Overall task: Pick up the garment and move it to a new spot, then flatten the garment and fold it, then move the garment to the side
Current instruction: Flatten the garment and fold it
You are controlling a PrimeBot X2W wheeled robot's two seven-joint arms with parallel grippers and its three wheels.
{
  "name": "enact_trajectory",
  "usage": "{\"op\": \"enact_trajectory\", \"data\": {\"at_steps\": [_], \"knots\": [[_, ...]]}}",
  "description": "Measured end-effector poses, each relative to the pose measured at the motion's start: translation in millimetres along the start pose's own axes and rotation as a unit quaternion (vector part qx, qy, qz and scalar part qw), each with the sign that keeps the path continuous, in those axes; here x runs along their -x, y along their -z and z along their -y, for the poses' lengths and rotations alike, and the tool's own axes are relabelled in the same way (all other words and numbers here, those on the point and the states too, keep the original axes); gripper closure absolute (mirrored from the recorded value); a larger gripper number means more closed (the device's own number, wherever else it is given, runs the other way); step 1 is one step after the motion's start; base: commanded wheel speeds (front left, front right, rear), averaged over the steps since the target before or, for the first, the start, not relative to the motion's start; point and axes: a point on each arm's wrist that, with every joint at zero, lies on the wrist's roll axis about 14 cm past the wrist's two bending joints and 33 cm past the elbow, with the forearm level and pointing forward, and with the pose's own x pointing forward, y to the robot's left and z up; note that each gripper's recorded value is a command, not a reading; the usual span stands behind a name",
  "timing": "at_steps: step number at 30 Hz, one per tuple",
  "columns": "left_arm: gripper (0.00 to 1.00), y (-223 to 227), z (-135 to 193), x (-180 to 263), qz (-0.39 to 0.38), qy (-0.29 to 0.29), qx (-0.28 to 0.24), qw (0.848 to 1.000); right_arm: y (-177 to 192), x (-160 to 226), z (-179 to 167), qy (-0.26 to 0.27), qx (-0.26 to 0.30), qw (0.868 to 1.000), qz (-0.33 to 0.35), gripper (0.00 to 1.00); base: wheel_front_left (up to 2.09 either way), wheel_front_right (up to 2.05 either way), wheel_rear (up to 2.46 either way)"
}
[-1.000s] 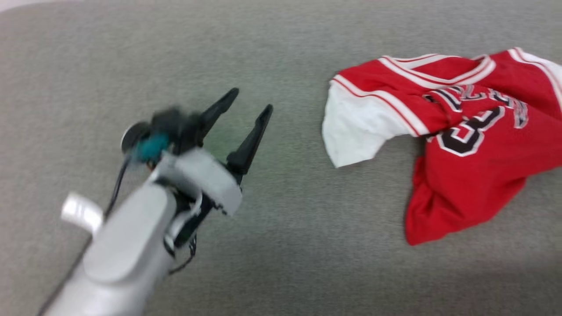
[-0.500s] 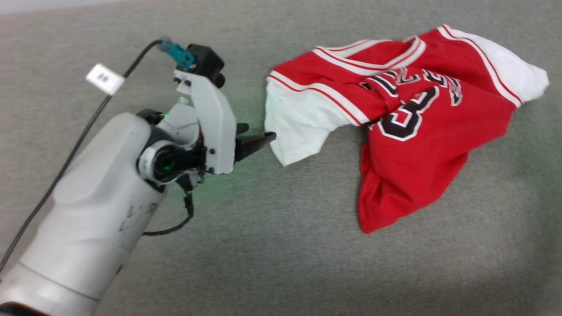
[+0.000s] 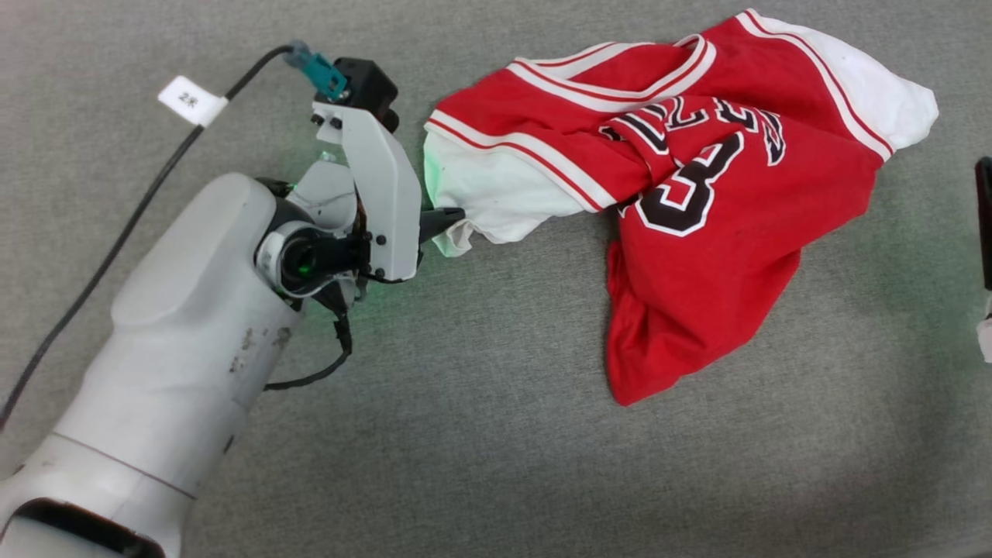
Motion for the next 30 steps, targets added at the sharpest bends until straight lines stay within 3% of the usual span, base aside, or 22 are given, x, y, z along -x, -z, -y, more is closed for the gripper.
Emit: {"op": "enact_trajectory", "data": {"at_steps": [5, 6, 15, 22, 23, 25, 30], "knots": [[1.00, -3.9, -18.8, 18.1, 0.020, -0.026, 0.007, 0.999, -11.2, -10.2, -24.2, -0.027, -0.007, 0.999, 0.027, 0.00, 0.00, 0.00, 0.00], [1.00, -5.2, -35.9, 35.3, 0.029, -0.052, 0.012, 0.998, -18.2, -13.7, -37.8, -0.043, -0.008, 0.998, 0.041, 0.00, 0.00, 0.00, 0.00], [1.00, -1.6, -90.6, 110.5, 0.054, -0.149, 0.025, 0.987, -45.8, -17.3, -88.3, -0.104, -0.022, 0.990, 0.094, 0.00, 0.00, 0.00, 0.00], [0.98, 6.1, -120.2, 152.5, 0.058, -0.223, 0.010, 0.973, -44.5, -8.8, -93.8, -0.108, -0.027, 0.989, 0.096, 0.00, 0.00, 0.00, 0.00], [0.73, 5.8, -120.3, 152.3, 0.065, -0.223, 0.012, 0.973, -42.7, -7.6, -92.7, -0.106, -0.027, 0.990, 0.093, 0.00, 0.00, 0.00, 0.00], [0.00, 4.7, -117.1, 149.8, 0.077, -0.218, 0.009, 0.973, -39.1, -5.1, -90.6, -0.104, -0.027, 0.990, 0.088, 0.00, 0.00, 0.00, 0.00], [0.00, 5.1, -118.7, 159.5, 0.114, -0.244, -0.039, 0.962, -37.1, 1.0, -85.9, -0.100, -0.025, 0.991, 0.082, 0.00, 0.00, 0.00, 0.00]]}}
